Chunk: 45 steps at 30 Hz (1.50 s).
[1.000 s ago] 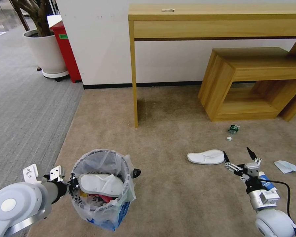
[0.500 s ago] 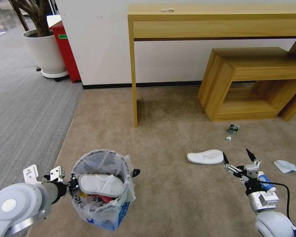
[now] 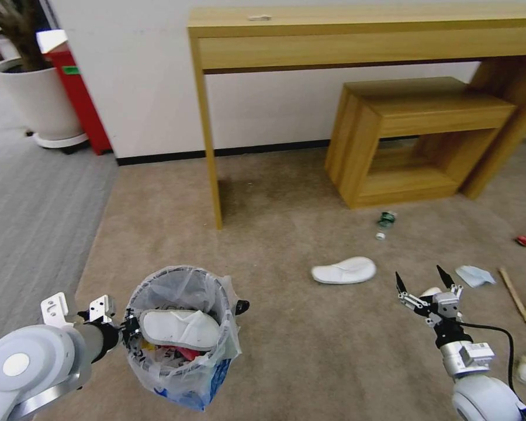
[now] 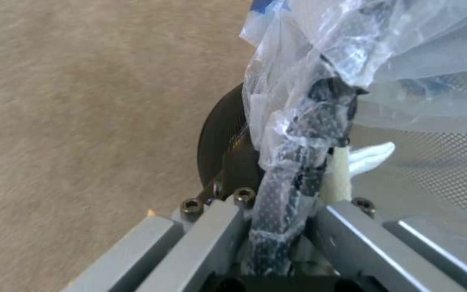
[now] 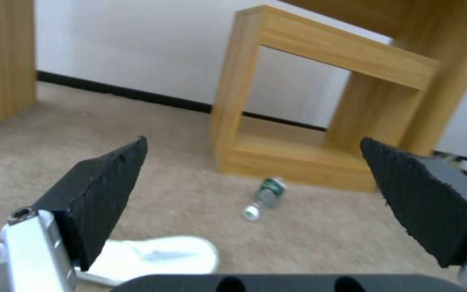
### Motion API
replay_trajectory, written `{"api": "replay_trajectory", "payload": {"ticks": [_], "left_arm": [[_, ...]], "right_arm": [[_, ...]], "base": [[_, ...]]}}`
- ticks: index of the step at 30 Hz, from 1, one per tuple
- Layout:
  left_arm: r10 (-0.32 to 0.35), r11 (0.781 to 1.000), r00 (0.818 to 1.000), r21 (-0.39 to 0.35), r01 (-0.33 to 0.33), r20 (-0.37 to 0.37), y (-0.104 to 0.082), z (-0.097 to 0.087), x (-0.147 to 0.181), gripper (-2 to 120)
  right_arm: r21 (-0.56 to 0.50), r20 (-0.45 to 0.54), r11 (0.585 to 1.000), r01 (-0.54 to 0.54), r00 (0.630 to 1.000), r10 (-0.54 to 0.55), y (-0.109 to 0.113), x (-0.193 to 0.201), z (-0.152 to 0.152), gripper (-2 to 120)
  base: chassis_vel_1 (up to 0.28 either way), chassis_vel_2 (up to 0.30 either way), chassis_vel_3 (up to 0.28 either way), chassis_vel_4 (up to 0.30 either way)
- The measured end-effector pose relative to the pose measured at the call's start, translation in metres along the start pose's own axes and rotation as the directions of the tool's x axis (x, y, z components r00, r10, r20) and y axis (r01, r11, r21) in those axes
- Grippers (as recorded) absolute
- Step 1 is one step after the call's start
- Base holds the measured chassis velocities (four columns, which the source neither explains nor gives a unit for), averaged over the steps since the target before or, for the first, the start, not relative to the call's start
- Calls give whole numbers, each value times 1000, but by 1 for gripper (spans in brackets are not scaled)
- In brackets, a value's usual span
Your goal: Pick up the trash bin and place the garbage on the floor into it.
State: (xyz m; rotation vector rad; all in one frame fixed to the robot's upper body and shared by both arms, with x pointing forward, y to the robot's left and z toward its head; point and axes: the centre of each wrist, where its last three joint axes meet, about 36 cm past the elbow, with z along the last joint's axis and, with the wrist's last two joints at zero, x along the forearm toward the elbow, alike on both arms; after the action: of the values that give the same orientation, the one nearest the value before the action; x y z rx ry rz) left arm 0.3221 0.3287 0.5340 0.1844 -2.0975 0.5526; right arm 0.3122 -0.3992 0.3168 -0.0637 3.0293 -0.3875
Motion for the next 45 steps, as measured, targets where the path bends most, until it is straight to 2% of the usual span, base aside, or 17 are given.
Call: {"api": "replay_trajectory", "payload": {"ticks": [8,21,45], "left_arm": [[3,1000,1000,2,-3,2,0,0,0,0],[4,1000,1000,3,-4,12,0,-3,2,0],[4,1000,1000,5,-4,21,-1,-1,3,0]], "right_arm": [[-11,16,1000,6,1000,-6,2,-2,4,100],[-6,44,1000,4,999,-4,0,-1,4,100],[7,20,1000,-1,1000,1,1,4,-1,100]], "base": [[-109,-92,-104,-112],[0,0,0,0],[0,0,0,0]]}}
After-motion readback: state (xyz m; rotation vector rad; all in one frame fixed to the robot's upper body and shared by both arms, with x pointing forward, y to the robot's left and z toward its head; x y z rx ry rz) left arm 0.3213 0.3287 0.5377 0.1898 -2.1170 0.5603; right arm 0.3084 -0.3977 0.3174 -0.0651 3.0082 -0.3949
